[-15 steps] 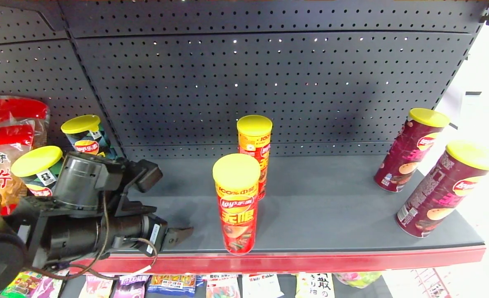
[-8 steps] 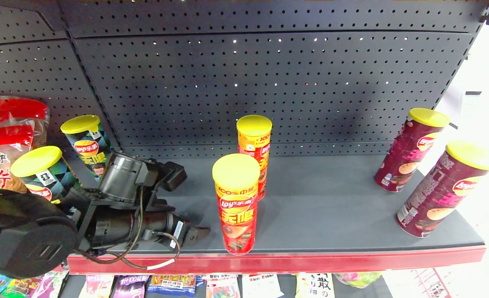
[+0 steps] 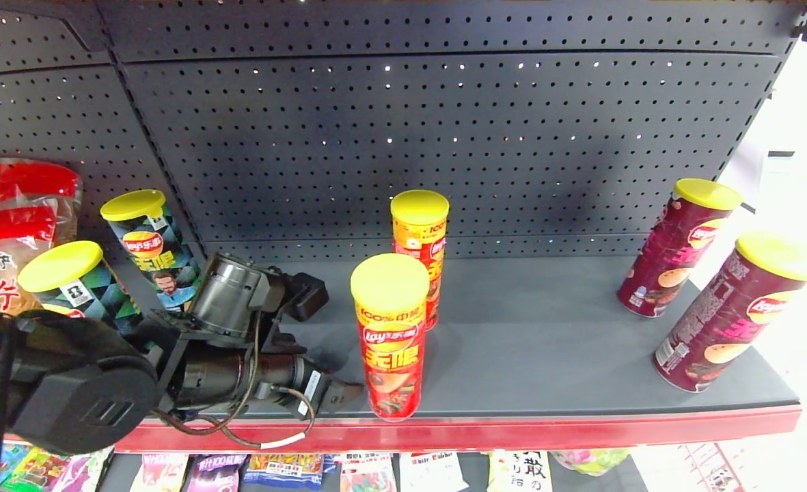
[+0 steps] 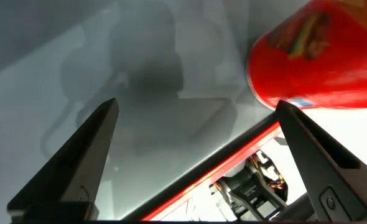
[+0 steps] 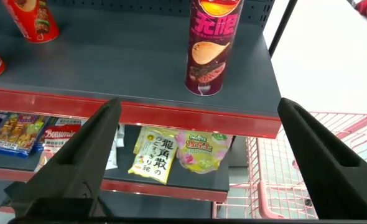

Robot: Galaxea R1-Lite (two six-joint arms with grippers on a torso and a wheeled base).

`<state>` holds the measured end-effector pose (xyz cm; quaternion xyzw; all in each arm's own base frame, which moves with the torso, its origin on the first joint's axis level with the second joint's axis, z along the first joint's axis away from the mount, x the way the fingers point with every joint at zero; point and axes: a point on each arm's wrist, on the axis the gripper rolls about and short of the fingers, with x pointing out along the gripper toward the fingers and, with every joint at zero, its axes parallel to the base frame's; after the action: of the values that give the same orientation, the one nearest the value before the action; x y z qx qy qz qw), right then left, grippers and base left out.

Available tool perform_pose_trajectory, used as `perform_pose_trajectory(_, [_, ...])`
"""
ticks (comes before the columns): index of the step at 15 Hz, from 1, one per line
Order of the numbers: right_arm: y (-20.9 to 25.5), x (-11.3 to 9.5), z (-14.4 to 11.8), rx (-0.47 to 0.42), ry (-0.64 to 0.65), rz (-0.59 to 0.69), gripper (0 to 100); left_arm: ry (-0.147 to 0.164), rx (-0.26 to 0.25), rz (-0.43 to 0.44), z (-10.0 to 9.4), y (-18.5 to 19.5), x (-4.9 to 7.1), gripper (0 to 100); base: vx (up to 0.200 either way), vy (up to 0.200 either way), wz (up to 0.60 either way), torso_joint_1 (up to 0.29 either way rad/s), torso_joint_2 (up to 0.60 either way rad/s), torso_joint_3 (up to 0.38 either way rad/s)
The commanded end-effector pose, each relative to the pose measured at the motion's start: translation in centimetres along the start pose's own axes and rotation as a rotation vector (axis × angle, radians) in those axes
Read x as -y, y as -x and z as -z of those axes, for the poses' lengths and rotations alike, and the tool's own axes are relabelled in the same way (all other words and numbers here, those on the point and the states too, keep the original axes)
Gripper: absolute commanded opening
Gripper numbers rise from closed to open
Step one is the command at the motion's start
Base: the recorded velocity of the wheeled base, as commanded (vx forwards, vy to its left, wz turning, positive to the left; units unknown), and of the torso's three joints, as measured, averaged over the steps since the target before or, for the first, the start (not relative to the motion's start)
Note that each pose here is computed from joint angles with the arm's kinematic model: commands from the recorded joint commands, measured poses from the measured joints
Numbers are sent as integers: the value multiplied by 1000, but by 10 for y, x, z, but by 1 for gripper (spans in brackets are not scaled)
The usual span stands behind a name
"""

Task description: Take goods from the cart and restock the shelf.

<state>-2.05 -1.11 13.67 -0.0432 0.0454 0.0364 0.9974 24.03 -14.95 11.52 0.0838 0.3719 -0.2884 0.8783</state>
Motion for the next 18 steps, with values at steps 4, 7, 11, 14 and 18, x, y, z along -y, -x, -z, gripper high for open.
perform_pose_trajectory(4, [-1, 0, 0, -5, 2, -1, 100, -5, 3, 2, -5, -6, 1, 100, 0, 0, 0, 0, 0, 0])
perform_pose_trajectory(7, [-1, 0, 0, -5, 2, -1, 100, -11, 3, 10, -6, -8, 4, 100, 0, 0, 0, 0, 0, 0])
perform_pose_trajectory(11, [-1, 0, 0, -5, 2, -1, 100, -15, 5, 14, -7, -9, 6, 100, 0, 0, 0, 0, 0, 0])
perform_pose_trajectory(14, [-1, 0, 0, -5, 2, -1, 100, -15, 4, 14, -7, -10, 5, 100, 0, 0, 0, 0, 0, 0])
perform_pose_trajectory(18, [-1, 0, 0, -6, 2, -1, 100, -16, 16, 16, -9, -13, 5, 100, 0, 0, 0, 0, 0, 0])
